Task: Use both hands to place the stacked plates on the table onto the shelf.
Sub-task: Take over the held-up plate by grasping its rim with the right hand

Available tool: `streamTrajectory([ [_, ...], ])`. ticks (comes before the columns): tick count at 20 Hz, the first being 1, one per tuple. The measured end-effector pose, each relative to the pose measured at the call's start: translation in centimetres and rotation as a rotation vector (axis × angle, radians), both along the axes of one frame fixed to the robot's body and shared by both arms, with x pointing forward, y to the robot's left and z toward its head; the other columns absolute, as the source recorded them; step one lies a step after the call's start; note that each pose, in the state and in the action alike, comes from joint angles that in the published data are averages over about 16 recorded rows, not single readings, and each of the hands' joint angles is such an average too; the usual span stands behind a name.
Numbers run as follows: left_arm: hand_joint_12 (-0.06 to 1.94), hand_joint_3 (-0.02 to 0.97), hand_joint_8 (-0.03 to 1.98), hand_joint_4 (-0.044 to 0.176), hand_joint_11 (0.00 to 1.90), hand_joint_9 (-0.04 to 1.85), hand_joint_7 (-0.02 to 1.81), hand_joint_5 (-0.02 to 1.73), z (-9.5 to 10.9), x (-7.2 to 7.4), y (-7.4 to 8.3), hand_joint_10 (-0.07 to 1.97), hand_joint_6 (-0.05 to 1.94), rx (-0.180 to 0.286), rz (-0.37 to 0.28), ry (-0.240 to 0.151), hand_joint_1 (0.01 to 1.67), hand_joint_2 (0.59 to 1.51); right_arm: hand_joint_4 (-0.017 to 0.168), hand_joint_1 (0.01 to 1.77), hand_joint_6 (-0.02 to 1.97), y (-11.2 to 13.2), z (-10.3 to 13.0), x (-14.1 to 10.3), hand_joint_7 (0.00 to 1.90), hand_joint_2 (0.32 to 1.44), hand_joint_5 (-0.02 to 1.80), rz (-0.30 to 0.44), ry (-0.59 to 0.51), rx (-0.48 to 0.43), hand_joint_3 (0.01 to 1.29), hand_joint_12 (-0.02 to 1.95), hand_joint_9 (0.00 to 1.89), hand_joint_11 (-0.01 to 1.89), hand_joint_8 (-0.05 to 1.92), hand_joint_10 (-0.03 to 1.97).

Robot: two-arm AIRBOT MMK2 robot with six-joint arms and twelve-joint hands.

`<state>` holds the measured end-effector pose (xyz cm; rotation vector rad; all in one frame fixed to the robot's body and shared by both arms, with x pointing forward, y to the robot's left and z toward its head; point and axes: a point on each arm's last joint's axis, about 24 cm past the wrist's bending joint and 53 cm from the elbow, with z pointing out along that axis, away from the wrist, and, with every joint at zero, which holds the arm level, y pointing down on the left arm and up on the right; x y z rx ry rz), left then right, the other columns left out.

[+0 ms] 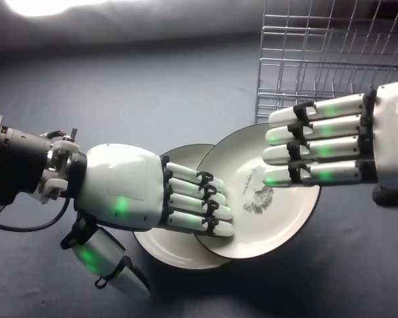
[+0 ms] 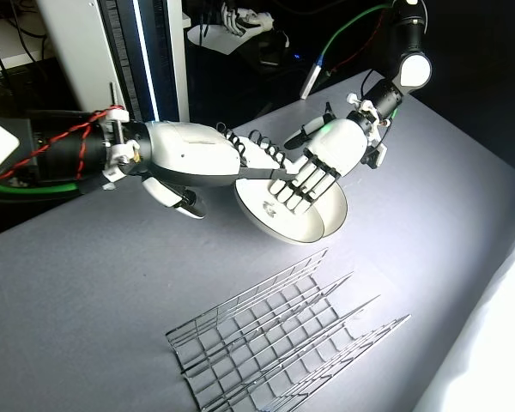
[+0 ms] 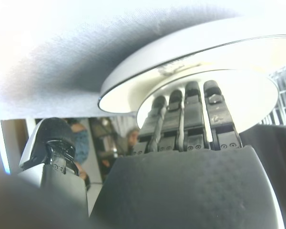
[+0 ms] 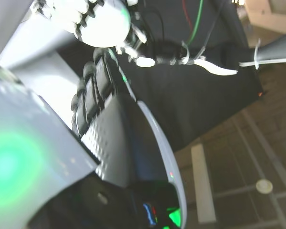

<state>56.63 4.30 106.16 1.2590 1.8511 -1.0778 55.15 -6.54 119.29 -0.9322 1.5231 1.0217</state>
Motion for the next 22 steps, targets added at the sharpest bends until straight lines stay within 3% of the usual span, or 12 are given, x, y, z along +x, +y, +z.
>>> streamTrajectory([
  [14, 0.01, 0.016, -0.02, -0.006, 0.01, 0.02, -0.01, -0.01, 0.1, 0.2, 0.0, 0.01, -0.03, -0.002, -0.001, 0.0, 0.01, 1.155, 0.003, 1.23, 0.01, 2.9, -4.4, 2.3, 0.01, 0.99, 0.03, -0.03, 0.072, -0.049, 0.01, 0.07, 0.01, 0.02, 0.02, 0.0],
  [22, 0.01, 0.016, -0.02, -0.006, 0.01, 0.02, -0.01, -0.01, 0.0, 0.2, 0.0, 0.01, -0.03, -0.002, -0.001, 0.0, 0.01, 1.155, 0.003, 1.19, 0.01, 4.6, -5.6, 3.6, 0.06, 1.0, 0.1, -0.036, 0.084, -0.052, 0.01, 0.32, 0.04, 0.02, 0.02, 0.01],
])
